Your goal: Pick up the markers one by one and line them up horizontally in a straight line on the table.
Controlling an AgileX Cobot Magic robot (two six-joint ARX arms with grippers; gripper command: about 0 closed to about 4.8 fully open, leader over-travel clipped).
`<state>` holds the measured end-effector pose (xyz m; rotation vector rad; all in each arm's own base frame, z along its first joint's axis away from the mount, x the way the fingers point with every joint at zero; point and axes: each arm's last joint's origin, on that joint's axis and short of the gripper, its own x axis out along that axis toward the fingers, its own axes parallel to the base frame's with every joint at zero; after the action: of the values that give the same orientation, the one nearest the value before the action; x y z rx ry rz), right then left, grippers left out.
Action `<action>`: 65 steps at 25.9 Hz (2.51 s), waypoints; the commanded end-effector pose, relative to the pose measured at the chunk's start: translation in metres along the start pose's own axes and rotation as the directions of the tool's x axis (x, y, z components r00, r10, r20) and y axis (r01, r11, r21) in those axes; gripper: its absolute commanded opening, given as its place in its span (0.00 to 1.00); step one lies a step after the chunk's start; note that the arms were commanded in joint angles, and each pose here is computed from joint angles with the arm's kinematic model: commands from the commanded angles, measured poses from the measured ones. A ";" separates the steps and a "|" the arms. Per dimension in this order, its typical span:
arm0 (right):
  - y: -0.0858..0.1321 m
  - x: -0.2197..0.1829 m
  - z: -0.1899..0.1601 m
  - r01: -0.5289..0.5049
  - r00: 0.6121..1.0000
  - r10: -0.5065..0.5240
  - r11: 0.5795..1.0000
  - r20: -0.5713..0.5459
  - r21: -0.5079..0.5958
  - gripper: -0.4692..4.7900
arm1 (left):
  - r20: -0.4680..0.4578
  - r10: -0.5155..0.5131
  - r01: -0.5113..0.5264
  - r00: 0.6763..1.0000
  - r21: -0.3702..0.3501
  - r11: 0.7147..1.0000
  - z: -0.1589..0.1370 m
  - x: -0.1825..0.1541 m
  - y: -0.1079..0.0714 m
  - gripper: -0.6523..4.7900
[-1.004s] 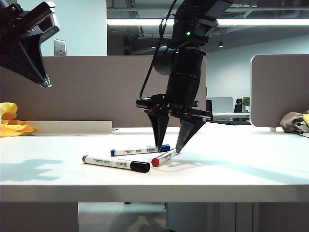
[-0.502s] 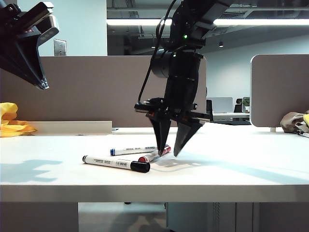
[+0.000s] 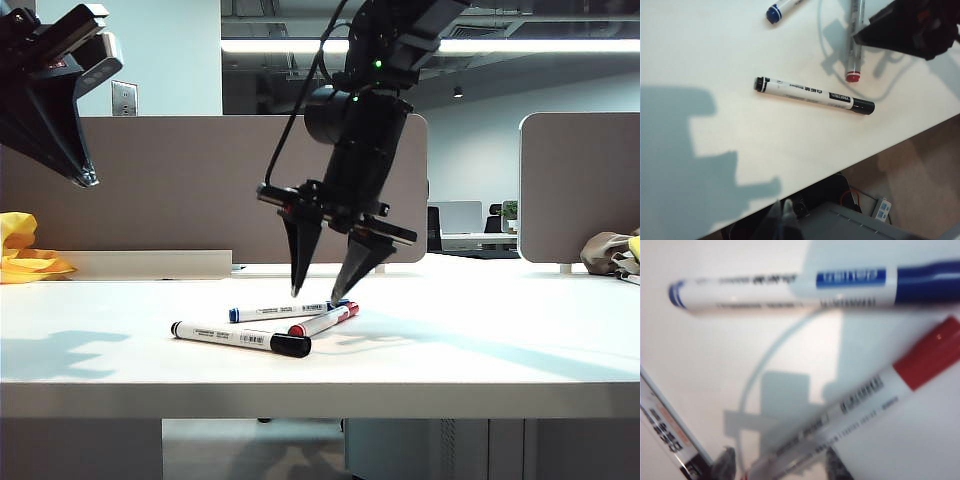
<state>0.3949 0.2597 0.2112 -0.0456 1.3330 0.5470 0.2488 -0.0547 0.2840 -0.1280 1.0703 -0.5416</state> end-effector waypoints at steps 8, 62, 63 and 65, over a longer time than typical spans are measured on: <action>0.000 -0.003 0.000 0.080 0.997 -0.080 0.996 0.011 0.031 0.54 | 0.007 0.002 -0.002 1.000 0.020 1.000 0.001 -0.002 -0.001 0.11; -0.015 0.014 -0.026 0.147 0.830 -0.516 0.568 -0.212 -0.810 0.16 | -0.020 0.001 -0.001 1.000 0.033 0.999 -0.002 -0.002 -0.001 0.11; -0.014 0.015 -0.025 0.142 0.832 -0.515 0.555 -0.205 -0.820 0.16 | -0.020 0.001 -0.001 1.000 0.033 0.999 -0.002 -0.002 -0.001 0.11; -0.012 0.015 -0.025 0.110 0.836 -0.513 0.503 -0.194 -0.857 0.16 | -0.022 0.001 -0.001 1.000 0.032 0.999 -0.002 -0.002 -0.001 0.11</action>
<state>0.3795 0.2443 0.1866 -1.2306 1.3521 0.7885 0.2463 -0.0542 0.2826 -0.0954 1.0897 -0.5587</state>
